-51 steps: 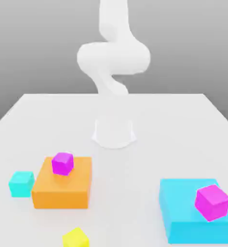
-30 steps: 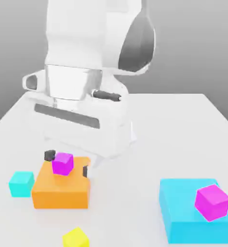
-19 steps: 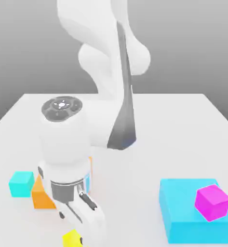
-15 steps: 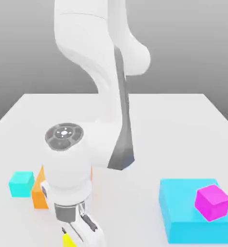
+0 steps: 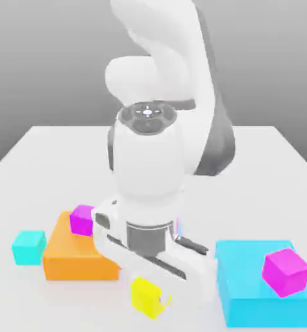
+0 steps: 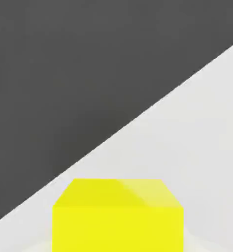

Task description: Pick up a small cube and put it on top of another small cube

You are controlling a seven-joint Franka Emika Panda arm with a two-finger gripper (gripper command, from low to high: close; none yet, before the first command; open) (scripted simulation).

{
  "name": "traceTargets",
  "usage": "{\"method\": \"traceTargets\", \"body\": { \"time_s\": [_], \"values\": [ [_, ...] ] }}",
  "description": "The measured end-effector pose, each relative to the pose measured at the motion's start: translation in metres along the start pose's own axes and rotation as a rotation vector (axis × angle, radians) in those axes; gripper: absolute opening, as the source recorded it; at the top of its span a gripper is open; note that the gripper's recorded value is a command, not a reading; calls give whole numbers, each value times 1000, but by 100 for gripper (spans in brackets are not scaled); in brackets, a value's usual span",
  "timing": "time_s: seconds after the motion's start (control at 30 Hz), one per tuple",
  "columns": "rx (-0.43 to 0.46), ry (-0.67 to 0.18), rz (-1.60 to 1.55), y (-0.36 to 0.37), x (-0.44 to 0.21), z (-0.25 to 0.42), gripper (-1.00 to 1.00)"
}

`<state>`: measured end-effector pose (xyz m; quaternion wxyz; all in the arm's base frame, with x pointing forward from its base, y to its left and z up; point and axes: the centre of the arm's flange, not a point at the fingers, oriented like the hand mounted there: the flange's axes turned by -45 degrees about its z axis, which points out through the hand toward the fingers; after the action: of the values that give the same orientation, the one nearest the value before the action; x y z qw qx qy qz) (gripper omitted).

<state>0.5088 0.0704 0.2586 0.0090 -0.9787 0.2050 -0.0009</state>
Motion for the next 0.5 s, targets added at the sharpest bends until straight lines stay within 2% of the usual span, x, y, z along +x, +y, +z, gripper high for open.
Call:
{"method": "traceTargets", "body": {
  "time_s": [0.17, 0.27, 0.3, 0.5],
  "values": [
    [-10, -3, -461, -117, -104, -42, -100],
    [-16, -3, -516, -124, -113, -10, -100],
    [-16, -3, -520, -125, -114, -2, 100],
    [-17, -3, -522, -124, -114, 3, 100]
  ]
}}
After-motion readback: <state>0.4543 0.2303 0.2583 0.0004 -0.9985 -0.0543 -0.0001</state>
